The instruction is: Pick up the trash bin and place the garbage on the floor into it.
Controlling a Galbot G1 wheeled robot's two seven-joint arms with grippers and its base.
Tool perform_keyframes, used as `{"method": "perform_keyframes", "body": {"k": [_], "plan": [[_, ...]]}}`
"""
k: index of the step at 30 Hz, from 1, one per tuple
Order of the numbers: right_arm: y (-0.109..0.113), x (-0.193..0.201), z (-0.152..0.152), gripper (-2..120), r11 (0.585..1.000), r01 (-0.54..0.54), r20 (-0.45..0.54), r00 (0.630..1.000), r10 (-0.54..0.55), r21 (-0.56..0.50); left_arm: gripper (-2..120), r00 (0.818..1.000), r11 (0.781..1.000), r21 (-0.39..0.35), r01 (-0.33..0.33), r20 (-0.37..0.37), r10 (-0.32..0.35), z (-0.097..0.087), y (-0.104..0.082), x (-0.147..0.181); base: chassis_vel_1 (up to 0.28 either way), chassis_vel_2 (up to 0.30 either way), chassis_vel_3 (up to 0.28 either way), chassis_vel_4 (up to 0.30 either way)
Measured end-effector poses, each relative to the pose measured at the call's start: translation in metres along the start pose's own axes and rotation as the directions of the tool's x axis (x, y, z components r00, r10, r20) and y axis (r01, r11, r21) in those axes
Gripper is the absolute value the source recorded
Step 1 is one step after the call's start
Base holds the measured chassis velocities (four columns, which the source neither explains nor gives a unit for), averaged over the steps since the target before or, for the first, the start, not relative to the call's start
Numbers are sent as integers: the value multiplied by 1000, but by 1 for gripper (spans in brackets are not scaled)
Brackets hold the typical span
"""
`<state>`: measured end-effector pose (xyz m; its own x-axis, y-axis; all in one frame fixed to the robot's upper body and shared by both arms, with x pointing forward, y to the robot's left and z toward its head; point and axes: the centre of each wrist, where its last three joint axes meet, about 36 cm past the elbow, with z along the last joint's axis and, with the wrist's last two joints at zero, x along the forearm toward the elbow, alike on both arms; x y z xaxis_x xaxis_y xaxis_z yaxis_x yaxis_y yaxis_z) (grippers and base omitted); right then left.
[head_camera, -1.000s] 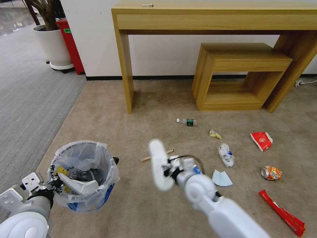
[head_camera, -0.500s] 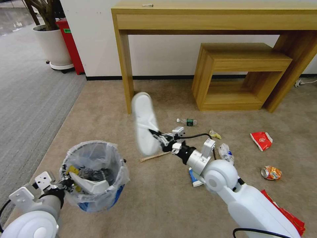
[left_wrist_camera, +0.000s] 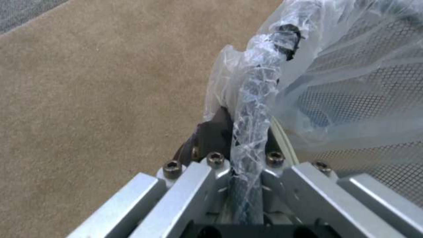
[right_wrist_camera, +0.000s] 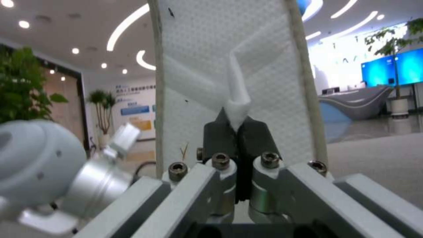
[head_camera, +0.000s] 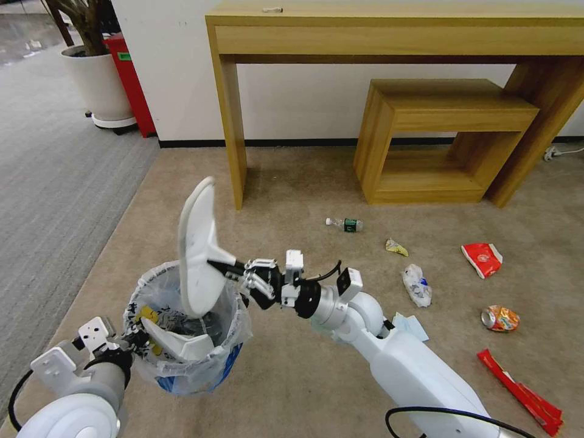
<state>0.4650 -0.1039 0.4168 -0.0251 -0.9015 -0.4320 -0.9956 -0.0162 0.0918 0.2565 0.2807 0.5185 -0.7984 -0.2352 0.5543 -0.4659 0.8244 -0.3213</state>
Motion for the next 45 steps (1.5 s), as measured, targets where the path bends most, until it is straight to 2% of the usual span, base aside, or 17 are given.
{"method": "perform_keyframes", "body": {"k": [9,12,14,15,20,23,28,31,32,34,35,38,39,42,43,44,45], "plan": [[-5,0,13,0,1000,-3,-14,1000,3,7,1,1000,1000,-4,-10,6,10,0,-3,12,0,0,0,0],[-3,-1,18,6,1000,-16,-17,1000,17,4,1,1000,1000,-6,-16,7,16,0,-5,16,0,0,0,0],[-3,-1,20,12,1000,-24,-17,1000,24,0,1,1000,1000,-7,-20,8,20,0,-6,18,0,0,0,0],[-2,0,23,21,1000,-29,-19,999,29,-1,1,1000,1000,-8,-23,8,23,0,-7,19,0,0,0,0],[-2,3,27,31,999,-36,-27,999,35,-6,1,1000,1000,-10,-22,0,22,2,-7,20,0,0,0,0],[-2,4,29,50,999,-38,-39,999,38,-5,1,1000,1000,-8,-22,-4,21,3,-6,21,0,0,0,0],[-2,4,27,63,999,-51,-35,998,51,2,1,1000,1000,-10,-19,2,19,1,-5,21,0,0,0,0],[-1,8,17,78,989,-143,-14,989,144,36,1,999,1000,-14,-17,29,18,-7,-2,18,0,0,0,0],[-1,8,17,78,989,-143,-14,989,144,36,1,999,1000,-14,-17,29,18,-7,-2,18,0,0,0,0],[1,19,4,88,962,-267,-3,964,268,62,1,999,1000,-20,2,35,-1,-10,4,9,0,0,0,0],[1,19,4,88,962,-267,-3,964,268,62,1,999,1000,-20,2,35,-1,-10,4,9,0,0,0,0],[2,45,-16,99,870,-475,24,879,476,133,1,999,1000,-16,22,36,-21,-13,10,2,0,0,0,0],[2,45,-16,99,870,-475,24,879,476,133,1,999,1000,-16,22,36,-21,-13,10,2,0,0,0,0],[8,78,-34,100,727,-662,91,748,658,182,1,999,1000,-12,26,36,-26,-14,12,-2,0,0,0,0],[8,78,-34,100,727,-662,91,748,658,182,1,999,1000,-12,26,36,-26,-14,12,-2,0,0,0,0],[12,94,-44,100,667,-713,111,696,709,213,1,999,1000,-10,26,35,-25,-14,12,-3,0,0,0,0],[15,106,-51,100,629,-738,122,667,735,242,1,999,1000,-8,23,34,-23,-15,11,-2,0,0,0,0]]}}
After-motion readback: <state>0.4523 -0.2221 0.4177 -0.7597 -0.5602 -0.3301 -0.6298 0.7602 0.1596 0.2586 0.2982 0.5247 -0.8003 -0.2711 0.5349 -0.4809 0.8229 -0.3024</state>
